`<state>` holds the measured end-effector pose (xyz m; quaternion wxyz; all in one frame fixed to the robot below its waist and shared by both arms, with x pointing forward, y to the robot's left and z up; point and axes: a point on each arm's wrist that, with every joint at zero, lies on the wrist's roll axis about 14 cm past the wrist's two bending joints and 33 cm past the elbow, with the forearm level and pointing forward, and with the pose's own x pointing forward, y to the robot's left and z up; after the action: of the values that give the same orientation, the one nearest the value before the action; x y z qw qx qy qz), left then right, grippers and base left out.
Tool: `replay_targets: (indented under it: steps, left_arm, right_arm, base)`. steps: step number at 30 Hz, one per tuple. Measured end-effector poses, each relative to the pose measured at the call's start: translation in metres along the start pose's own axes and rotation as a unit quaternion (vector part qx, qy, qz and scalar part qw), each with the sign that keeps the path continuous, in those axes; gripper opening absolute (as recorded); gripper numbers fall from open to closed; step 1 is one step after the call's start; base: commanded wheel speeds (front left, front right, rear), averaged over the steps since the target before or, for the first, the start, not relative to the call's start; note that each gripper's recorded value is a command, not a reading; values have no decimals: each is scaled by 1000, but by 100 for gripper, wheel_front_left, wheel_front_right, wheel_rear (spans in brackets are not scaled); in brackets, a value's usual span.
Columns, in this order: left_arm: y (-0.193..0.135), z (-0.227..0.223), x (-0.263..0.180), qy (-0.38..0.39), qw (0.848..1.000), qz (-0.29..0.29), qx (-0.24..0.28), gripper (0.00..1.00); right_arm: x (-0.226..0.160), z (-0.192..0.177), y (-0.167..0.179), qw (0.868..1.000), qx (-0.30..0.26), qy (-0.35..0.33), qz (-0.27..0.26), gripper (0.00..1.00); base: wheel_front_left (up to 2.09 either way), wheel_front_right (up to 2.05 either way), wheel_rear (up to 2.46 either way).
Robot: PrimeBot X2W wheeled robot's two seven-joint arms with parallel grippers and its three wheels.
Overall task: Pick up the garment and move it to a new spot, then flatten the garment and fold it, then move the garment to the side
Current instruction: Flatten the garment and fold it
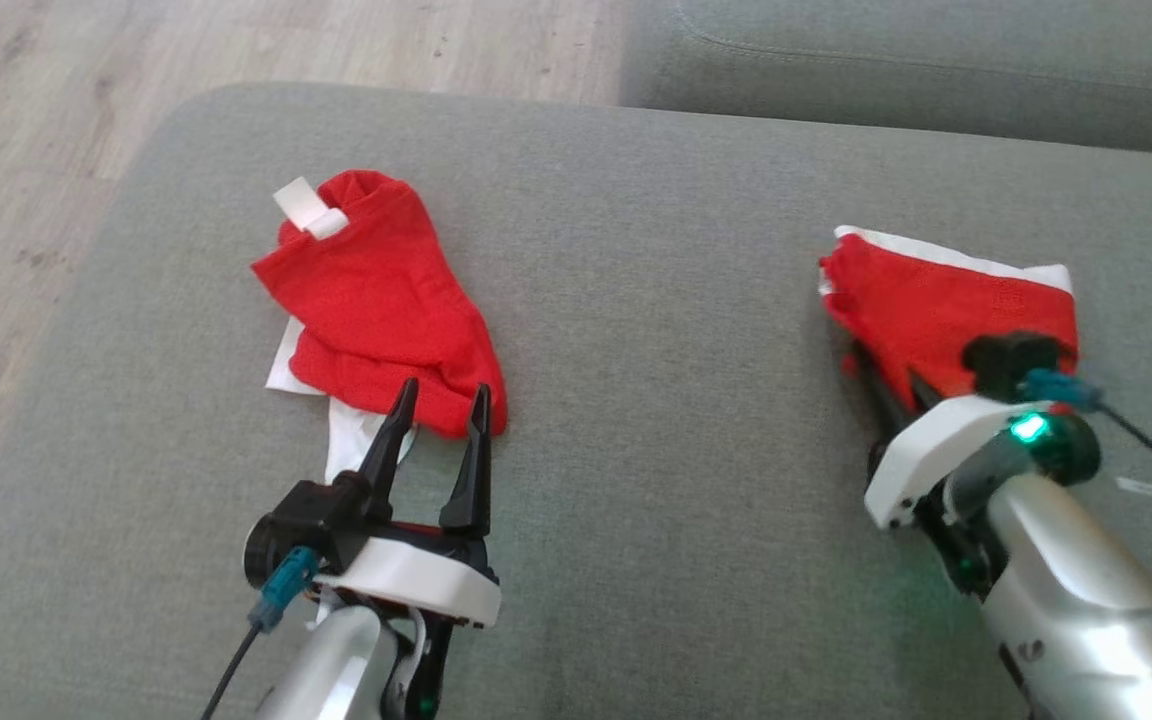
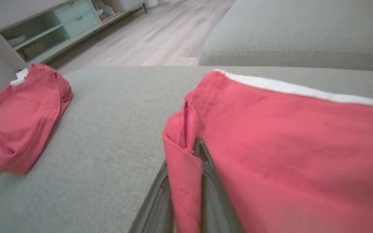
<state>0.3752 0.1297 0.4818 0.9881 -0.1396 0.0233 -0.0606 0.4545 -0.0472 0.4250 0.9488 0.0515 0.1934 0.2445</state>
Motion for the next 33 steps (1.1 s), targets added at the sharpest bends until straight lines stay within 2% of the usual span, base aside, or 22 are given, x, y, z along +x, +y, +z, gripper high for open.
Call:
replay_targets:
  steps: [1,5,8,12,13,17,21,24,27,30,33]
  left_arm:
    - [-1,0,1,1,1000,-2,1,100]
    - [-6,1,5,-1,1000,-9,2,100]
    - [-13,2,8,-3,1000,-21,2,100]
    - [-23,7,13,-10,999,-35,-3,100]
    - [-27,10,16,-15,999,-39,-4,100]
    - [-38,18,22,-28,998,-53,-7,100]
    - [-45,24,28,-36,997,-62,-9,100]
    - [-48,28,31,-44,997,-65,-7,100]
    - [-46,22,30,-39,997,-64,-11,100]
    - [-42,12,28,-26,998,-59,-10,100]
    - [-38,11,29,-27,998,-56,-15,100]
  right_arm:
    - [-1,-5,2,1000,-9,9,5,100]
    - [-8,-17,10,999,-16,32,22,100]
    - [-14,-6,3,1000,-5,8,15,100]
    - [-28,27,-28,998,9,-64,-23,100]
    - [-38,45,-45,994,-4,-99,-44,100]
    - [-64,73,-85,982,-32,-156,-105,100]
    - [-90,90,-108,967,-37,-198,-156,100]
    - [-111,87,-113,956,-40,-220,-189,100]
    - [-127,67,-109,950,-21,-225,-216,100]
    - [-138,45,-104,947,-1,-218,-234,100]
    - [-141,35,-101,948,-3,-209,-239,100]
  base:
    - [0,0,0]
    - [0,0,0]
    - [0,0,0]
    - [0,0,0]
    - [0,0,0]
    - [0,0,0]
    - [0,0,0]
    - [0,0,0]
    - [0,0,0]
    - [0,0,0]
    - [0,0,0]
